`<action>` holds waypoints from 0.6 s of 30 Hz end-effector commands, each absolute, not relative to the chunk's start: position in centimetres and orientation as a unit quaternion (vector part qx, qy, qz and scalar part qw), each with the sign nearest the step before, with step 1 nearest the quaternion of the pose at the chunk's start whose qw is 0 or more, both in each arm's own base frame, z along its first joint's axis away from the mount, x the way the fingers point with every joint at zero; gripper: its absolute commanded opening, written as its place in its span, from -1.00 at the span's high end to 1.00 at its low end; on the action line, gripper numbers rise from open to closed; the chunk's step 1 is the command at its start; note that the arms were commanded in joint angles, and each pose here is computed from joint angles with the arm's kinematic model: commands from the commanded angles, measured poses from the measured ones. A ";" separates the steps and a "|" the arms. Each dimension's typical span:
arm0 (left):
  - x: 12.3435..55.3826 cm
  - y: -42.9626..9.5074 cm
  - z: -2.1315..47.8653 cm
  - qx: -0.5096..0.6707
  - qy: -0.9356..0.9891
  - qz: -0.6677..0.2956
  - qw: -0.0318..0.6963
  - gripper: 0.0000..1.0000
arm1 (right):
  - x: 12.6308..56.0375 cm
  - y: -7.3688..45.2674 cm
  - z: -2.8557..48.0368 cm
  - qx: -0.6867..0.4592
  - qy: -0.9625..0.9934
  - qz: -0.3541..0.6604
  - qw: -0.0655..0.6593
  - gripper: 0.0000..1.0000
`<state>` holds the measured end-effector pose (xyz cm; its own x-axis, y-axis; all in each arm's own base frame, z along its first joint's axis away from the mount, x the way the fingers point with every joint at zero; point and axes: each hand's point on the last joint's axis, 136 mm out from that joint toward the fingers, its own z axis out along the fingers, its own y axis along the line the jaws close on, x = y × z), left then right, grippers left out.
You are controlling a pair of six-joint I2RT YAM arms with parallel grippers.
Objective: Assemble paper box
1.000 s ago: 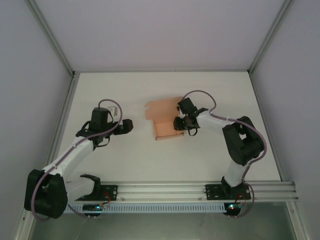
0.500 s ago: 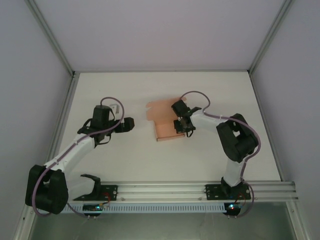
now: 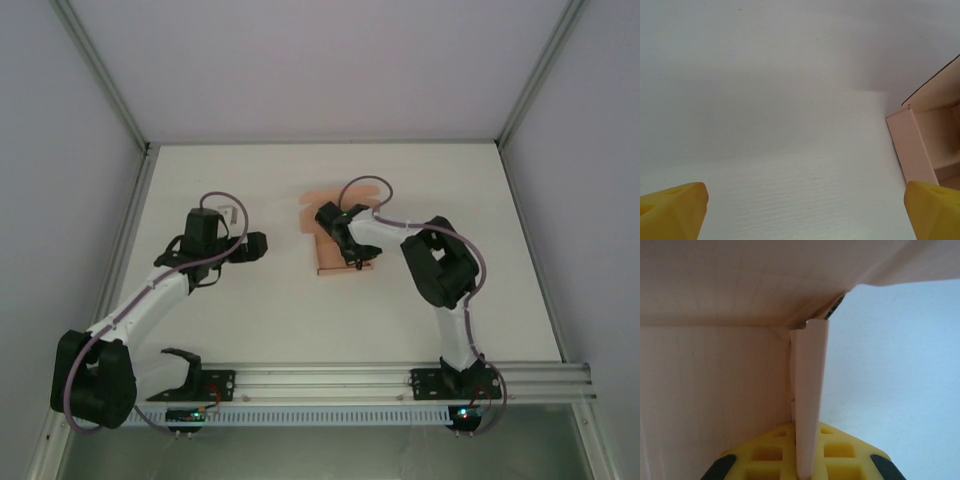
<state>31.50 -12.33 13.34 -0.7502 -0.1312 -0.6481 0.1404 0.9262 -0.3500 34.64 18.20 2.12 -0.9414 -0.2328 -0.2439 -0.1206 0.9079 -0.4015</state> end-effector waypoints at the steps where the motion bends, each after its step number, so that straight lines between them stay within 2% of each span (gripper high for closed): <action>1: 31.9 -12.5 14.8 0.014 0.909 -0.187 0.372 -0.99 | 31.3 15.1 -1.2 -0.113 0.956 -0.267 0.052 1.00; 7: 31.8 -12.5 14.8 0.015 0.911 -0.188 0.368 -0.99 | 32.3 15.1 -1.0 -0.095 0.957 -0.262 0.079 1.00; 11: 31.9 -12.8 15.0 0.019 0.909 -0.195 0.369 -0.99 | 32.7 17.4 -1.0 -0.089 0.976 -0.168 0.103 1.00; 12: 31.9 -12.9 15.1 0.018 0.908 -0.196 0.370 -0.99 | 32.9 18.2 -0.7 -0.085 0.980 -0.137 0.118 0.83; 13: 31.9 -12.9 15.2 0.019 0.908 -0.197 0.369 -0.99 | 33.0 18.9 -0.4 -0.082 0.982 -0.111 0.129 0.77; 16: 31.8 -13.2 15.5 0.020 0.906 -0.203 0.371 -0.99 | 33.7 20.2 1.2 -0.068 0.982 -0.049 0.168 0.74; 18: 31.8 -13.3 15.5 0.021 0.906 -0.204 0.370 -0.99 | 33.8 20.5 2.1 -0.063 0.980 -0.023 0.185 0.61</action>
